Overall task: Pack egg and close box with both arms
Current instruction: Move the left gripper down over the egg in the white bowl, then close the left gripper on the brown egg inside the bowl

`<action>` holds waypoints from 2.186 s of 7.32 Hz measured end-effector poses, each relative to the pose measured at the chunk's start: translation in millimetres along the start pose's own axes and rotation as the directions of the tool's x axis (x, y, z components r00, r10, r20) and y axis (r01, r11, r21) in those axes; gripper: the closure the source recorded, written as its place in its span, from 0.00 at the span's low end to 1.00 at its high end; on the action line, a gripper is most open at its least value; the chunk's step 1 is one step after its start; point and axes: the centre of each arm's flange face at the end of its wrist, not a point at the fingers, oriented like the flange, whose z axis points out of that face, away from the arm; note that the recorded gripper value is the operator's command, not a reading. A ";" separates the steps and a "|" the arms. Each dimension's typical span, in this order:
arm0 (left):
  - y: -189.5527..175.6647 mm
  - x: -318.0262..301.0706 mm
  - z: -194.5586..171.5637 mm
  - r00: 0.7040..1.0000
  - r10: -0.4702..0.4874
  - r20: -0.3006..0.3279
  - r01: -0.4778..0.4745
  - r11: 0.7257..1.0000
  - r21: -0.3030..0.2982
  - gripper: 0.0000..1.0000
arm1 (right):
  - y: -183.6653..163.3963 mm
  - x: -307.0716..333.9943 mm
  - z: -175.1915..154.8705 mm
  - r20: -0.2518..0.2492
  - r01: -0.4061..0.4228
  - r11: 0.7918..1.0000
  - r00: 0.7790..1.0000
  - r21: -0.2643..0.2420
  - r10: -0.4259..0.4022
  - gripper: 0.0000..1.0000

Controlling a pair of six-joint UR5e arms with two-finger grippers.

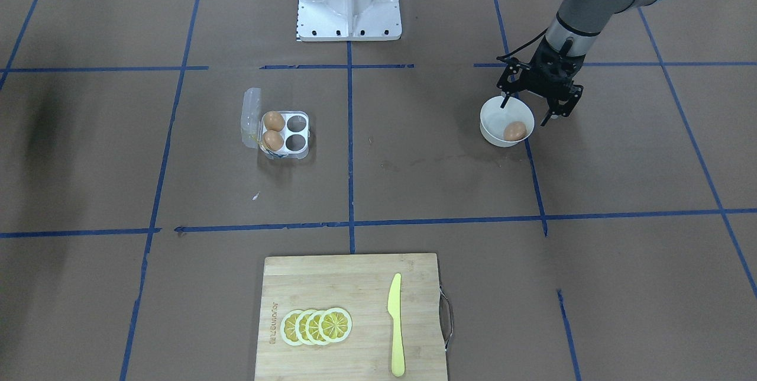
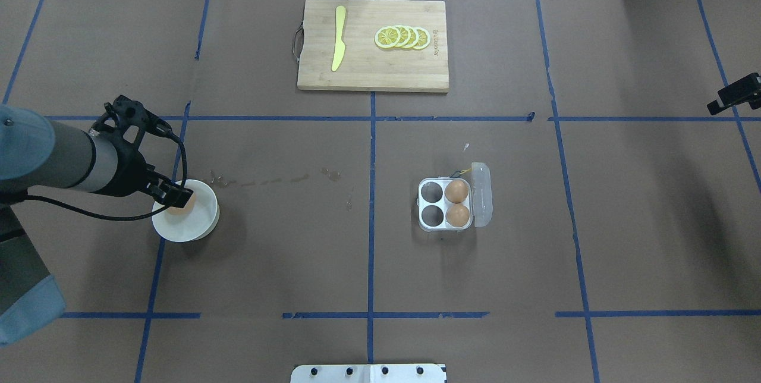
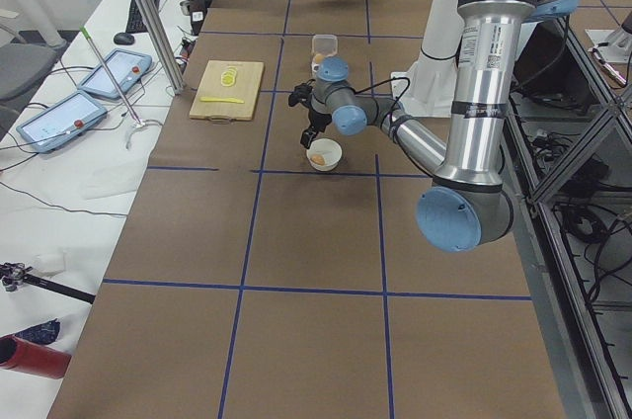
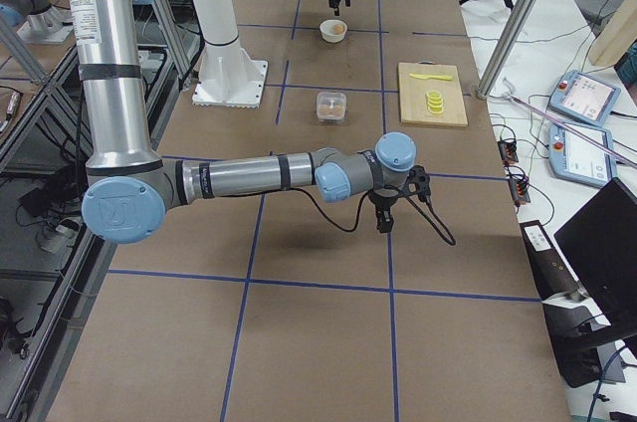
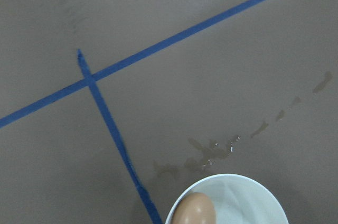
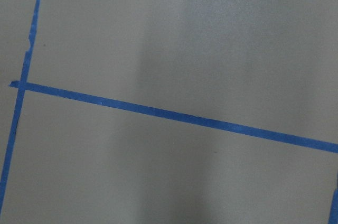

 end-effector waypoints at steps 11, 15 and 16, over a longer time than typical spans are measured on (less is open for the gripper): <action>-13.6 45.7 44.3 0.981 0.132 0.144 -0.110 0.982 -0.153 0.33 | 5.4 0.0 9.6 0.000 0.000 1.000 1.000 -0.019 0.000 0.00; -12.7 41.3 52.7 0.972 0.146 0.182 -0.118 0.981 -0.153 0.33 | 5.8 0.9 11.0 0.000 -0.002 1.000 1.000 -0.022 0.002 0.00; -12.3 41.0 53.6 0.972 0.147 0.185 -0.119 0.981 -0.154 0.33 | 5.9 1.3 11.4 0.000 -0.003 1.000 1.000 -0.023 0.003 0.00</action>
